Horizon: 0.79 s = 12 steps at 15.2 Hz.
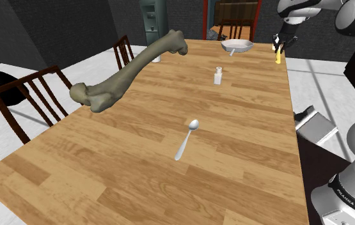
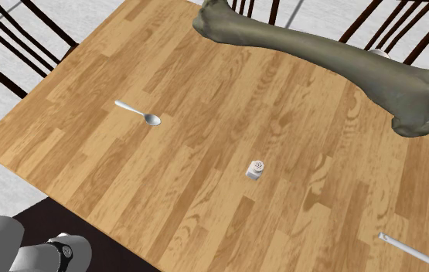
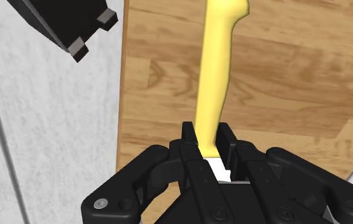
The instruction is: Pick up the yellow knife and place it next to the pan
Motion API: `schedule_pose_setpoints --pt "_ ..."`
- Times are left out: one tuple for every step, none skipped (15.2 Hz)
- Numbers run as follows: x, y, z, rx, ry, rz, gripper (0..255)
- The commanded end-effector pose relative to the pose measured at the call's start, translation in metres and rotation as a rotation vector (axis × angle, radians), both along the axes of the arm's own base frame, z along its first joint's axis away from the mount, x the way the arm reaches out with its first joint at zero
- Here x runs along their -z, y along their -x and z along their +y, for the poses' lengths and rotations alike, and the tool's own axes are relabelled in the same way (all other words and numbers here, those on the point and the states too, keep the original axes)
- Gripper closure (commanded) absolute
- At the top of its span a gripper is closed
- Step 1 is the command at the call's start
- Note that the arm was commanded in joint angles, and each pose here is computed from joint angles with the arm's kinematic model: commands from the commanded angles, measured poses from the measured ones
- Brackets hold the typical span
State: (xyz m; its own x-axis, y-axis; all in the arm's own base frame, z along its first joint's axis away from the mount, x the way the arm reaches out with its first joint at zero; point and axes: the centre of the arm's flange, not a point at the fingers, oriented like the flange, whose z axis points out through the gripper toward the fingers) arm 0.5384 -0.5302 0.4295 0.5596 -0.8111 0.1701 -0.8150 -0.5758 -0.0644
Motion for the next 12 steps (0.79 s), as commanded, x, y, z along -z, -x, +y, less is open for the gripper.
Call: schedule_pose_setpoints --pt "0.011 0.0 0.001 0.0 0.001 -0.001 255" --pt "0.016 0.0 0.001 0.0 0.001 -0.001 255" --pt "0.021 0.0 0.001 0.0 0.001 -0.001 255" --pt "0.026 0.0 0.001 0.0 0.001 -0.001 255" --pt "0.032 0.0 0.001 0.0 0.001 -0.001 255" --pt "0.037 0.0 0.001 0.0 0.001 -0.001 255" --pt "0.042 0.0 0.001 0.0 0.001 -0.001 255" --pt "0.047 0.0 0.001 0.0 0.001 -0.001 255" --pt "0.053 0.0 0.001 0.0 0.001 -0.001 255" --pt "0.058 0.0 0.001 0.0 0.001 -0.001 255" --pt "0.063 0.0 0.001 0.0 0.001 -0.001 255" --pt "0.069 0.0 0.001 0.0 0.001 -0.001 255"
